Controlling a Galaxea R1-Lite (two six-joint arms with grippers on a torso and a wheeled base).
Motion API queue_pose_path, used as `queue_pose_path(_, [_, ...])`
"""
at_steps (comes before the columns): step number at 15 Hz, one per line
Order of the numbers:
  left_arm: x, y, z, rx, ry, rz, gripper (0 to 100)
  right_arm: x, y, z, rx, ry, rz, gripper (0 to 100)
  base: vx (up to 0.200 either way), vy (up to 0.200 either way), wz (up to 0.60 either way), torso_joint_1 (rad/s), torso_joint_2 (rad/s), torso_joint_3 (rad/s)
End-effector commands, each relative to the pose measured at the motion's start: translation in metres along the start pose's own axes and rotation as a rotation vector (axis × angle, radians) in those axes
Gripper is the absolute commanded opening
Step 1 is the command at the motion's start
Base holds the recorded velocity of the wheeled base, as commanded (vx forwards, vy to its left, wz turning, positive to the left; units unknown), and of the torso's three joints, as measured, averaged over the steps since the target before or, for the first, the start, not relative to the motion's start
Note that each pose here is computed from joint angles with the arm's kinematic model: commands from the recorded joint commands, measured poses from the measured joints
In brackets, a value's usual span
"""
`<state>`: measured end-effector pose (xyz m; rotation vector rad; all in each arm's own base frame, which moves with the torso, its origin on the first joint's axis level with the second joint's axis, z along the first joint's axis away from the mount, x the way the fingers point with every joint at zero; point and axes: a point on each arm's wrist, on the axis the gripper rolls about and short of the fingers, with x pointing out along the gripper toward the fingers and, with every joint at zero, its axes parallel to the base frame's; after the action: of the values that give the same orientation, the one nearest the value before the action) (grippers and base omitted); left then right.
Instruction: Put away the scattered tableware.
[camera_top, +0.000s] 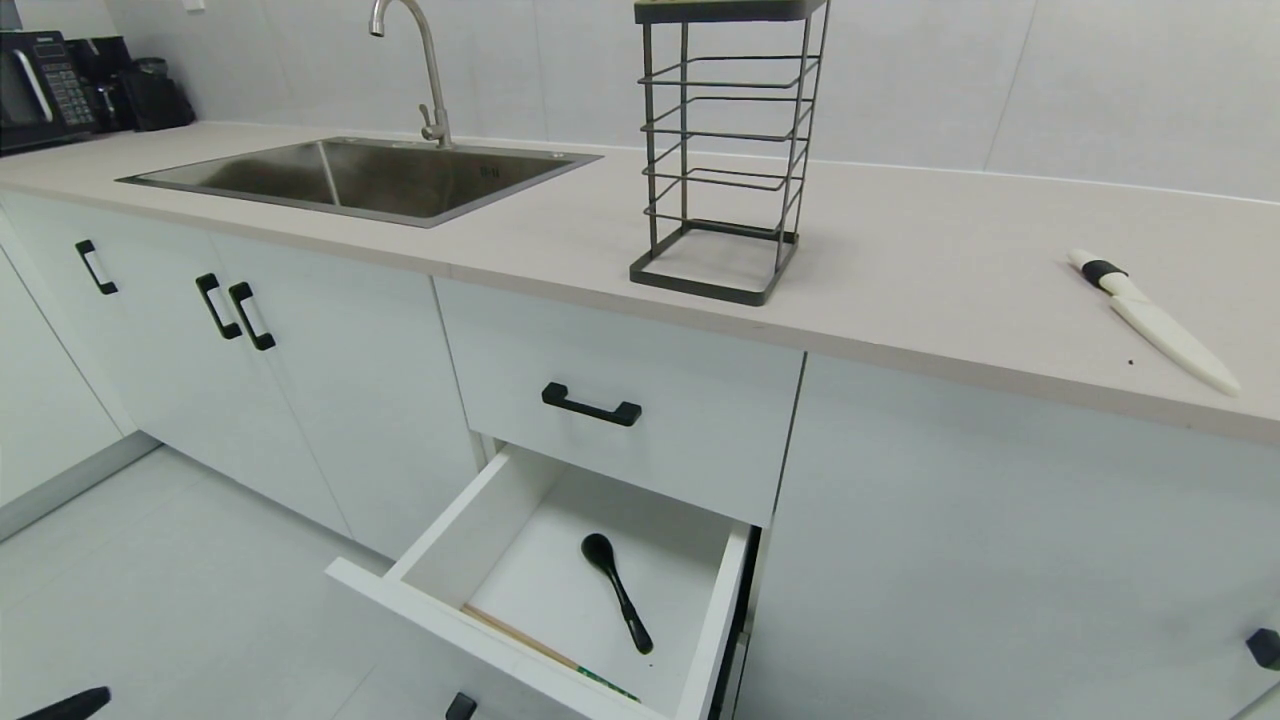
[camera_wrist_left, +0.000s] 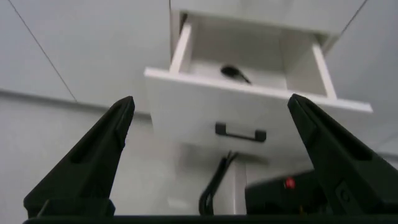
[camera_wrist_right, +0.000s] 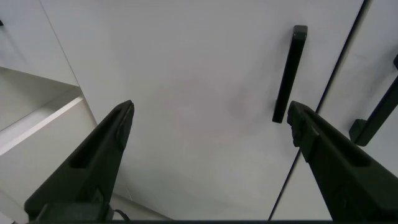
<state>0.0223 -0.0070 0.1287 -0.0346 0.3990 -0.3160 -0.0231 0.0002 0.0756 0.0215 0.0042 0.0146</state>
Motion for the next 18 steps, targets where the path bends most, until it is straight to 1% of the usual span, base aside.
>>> queue_pose_path(1, [0.051, 0.012, 0.005, -0.022, 0.325, -0.062, 100, 0.000, 0.000, 0.000, 0.000, 0.002, 0.002, 100, 0.000, 0.000, 0.00, 0.000, 0.00, 0.000])
queue_pose_path(2, [0.066, 0.015, 0.002, -0.015, 0.418, -0.087, 100, 0.000, 0.000, 0.000, 0.000, 0.002, 0.001, 100, 0.000, 0.000, 0.00, 0.000, 0.00, 0.000])
queue_pose_path(3, [0.085, 0.013, -0.003, 0.022, 0.539, -0.153, 100, 0.000, 0.000, 0.000, 0.000, 0.002, 0.001, 100, 0.000, 0.000, 0.00, 0.000, 0.00, 0.000])
queue_pose_path(4, [0.096, 0.009, -0.006, 0.047, 0.586, -0.199, 100, 0.000, 0.000, 0.000, 0.000, 0.002, 0.001, 100, 0.000, 0.000, 0.00, 0.000, 0.00, 0.000])
queue_pose_path(5, [0.107, 0.006, -0.008, 0.070, 0.611, -0.234, 100, 0.000, 0.000, 0.000, 0.000, 0.002, 0.001, 100, 0.000, 0.000, 0.00, 0.000, 0.00, 0.000])
queue_pose_path(6, [0.116, 0.004, -0.010, 0.078, 0.624, -0.248, 100, 0.000, 0.000, 0.000, 0.000, 0.002, 0.001, 100, 0.000, 0.000, 0.00, 0.000, 0.00, 0.000])
queue_pose_path(7, [0.125, 0.005, -0.013, 0.077, 0.641, -0.251, 100, 0.000, 0.000, 0.000, 0.000, 0.002, -0.001, 100, 0.000, 0.000, 0.00, 0.000, 0.00, 0.000])
queue_pose_path(8, [0.135, 0.006, -0.019, 0.078, 0.671, -0.253, 100, 0.000, 0.000, 0.000, 0.000, 0.002, 0.002, 100, 0.000, 0.000, 0.00, 0.000, 0.00, 0.000])
queue_pose_path(9, [0.140, 0.006, -0.021, 0.076, 0.679, -0.253, 100, 0.000, 0.000, 0.000, 0.000, 0.002, 0.001, 100, 0.000, 0.000, 0.00, 0.000, 0.00, 0.000])
queue_pose_path(10, [0.149, 0.006, -0.023, 0.081, 0.676, -0.257, 100, 0.000, 0.000, 0.000, 0.000, 0.002, 0.001, 100, 0.000, 0.000, 0.00, 0.000, 0.00, 0.000])
queue_pose_path(12, [0.165, 0.007, -0.026, 0.087, 0.656, -0.257, 100, 0.000, 0.000, 0.000, 0.000, 0.002, 0.001, 100, 0.000, 0.000, 0.00, 0.000, 0.00, 0.000])
queue_pose_path(13, [0.172, 0.008, -0.031, 0.086, 0.656, -0.256, 100, 0.000, 0.000, 0.000, 0.000, 0.002, 0.001, 100, 0.000, 0.000, 0.00, 0.000, 0.00, 0.000])
queue_pose_path(15, [0.176, 0.008, -0.037, 0.094, 0.639, -0.255, 100, 0.000, 0.000, 0.000, 0.000, 0.002, 0.001, 100, 0.000, 0.000, 0.00, 0.000, 0.00, 0.000])
queue_pose_path(16, [0.182, 0.009, -0.041, 0.101, 0.617, -0.254, 100, 0.000, 0.000, 0.000, 0.000, 0.002, 0.001, 100, 0.000, 0.000, 0.00, 0.000, 0.00, 0.000])
queue_pose_path(17, [0.184, 0.009, -0.041, 0.102, 0.609, -0.254, 100, 0.000, 0.000, 0.000, 0.000, 0.002, 0.001, 100, 0.000, 0.000, 0.00, 0.000, 0.00, 0.000])
queue_pose_path(18, [0.188, 0.010, -0.040, 0.106, 0.581, -0.248, 100, 0.000, 0.000, 0.000, 0.000, 0.002, 0.001, 100, 0.000, 0.000, 0.00, 0.000, 0.00, 0.000])
